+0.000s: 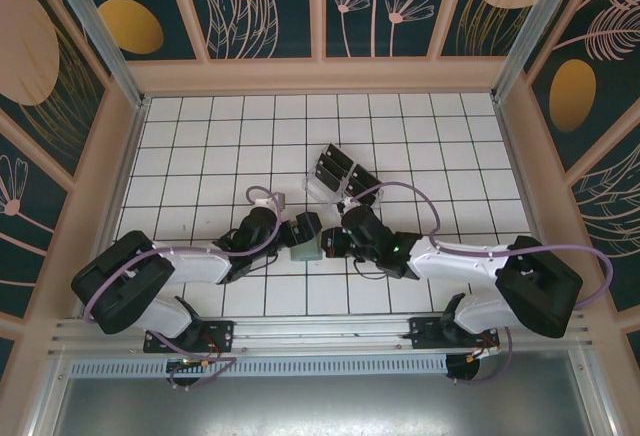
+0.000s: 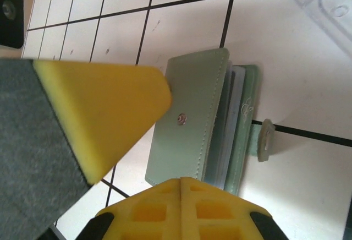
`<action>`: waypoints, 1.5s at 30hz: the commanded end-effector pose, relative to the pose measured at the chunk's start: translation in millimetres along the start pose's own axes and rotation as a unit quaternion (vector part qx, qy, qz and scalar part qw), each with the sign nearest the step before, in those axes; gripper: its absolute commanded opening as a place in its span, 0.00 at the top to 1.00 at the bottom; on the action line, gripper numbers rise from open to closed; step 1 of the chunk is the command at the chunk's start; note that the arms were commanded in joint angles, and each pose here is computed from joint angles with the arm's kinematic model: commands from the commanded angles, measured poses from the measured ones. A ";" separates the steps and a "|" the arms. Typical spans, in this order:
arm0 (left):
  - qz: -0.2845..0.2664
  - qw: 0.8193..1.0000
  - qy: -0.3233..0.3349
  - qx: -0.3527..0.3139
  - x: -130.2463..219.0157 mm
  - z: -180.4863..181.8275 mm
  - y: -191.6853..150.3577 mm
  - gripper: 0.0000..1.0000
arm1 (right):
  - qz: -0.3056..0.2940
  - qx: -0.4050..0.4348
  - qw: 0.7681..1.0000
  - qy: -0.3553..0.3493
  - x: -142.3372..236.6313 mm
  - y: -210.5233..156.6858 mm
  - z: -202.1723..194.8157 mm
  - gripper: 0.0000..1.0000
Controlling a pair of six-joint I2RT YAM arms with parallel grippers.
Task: Put the credit cards into the card holder
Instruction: Close the card holder at the center of the table.
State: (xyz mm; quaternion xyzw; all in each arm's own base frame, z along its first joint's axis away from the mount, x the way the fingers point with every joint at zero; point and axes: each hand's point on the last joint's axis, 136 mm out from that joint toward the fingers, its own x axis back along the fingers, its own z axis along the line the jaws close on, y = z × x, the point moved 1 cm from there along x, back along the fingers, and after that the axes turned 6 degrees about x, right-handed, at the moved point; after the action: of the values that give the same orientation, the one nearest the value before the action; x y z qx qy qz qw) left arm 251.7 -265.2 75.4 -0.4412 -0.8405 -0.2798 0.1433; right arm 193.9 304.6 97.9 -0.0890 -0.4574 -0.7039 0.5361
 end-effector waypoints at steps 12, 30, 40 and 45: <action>-0.030 0.999 0.012 0.002 -5.0 -18.9 20.4 0.01 | 0.001 0.006 1.000 0.005 -34.8 -6.6 8.5 0.99; -0.063 0.987 0.138 -0.055 29.4 6.6 51.2 0.01 | 0.030 -0.006 0.999 -0.037 -47.0 -29.9 -28.5 1.00; -0.003 0.971 0.175 -0.160 51.2 35.4 30.1 0.02 | 0.036 -0.008 0.999 -0.034 -47.9 -28.2 -30.0 1.00; 0.030 0.972 0.160 -0.171 54.9 42.3 13.2 0.02 | 0.038 -0.007 0.999 -0.030 -50.0 -24.8 -26.8 1.00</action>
State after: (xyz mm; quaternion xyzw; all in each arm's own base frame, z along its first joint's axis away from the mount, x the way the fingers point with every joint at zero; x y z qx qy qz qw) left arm 245.2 -200.4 82.5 -0.4045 -0.7583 -0.4669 0.2081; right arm 198.4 314.4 38.0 -0.1348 -0.4670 -0.6816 0.5470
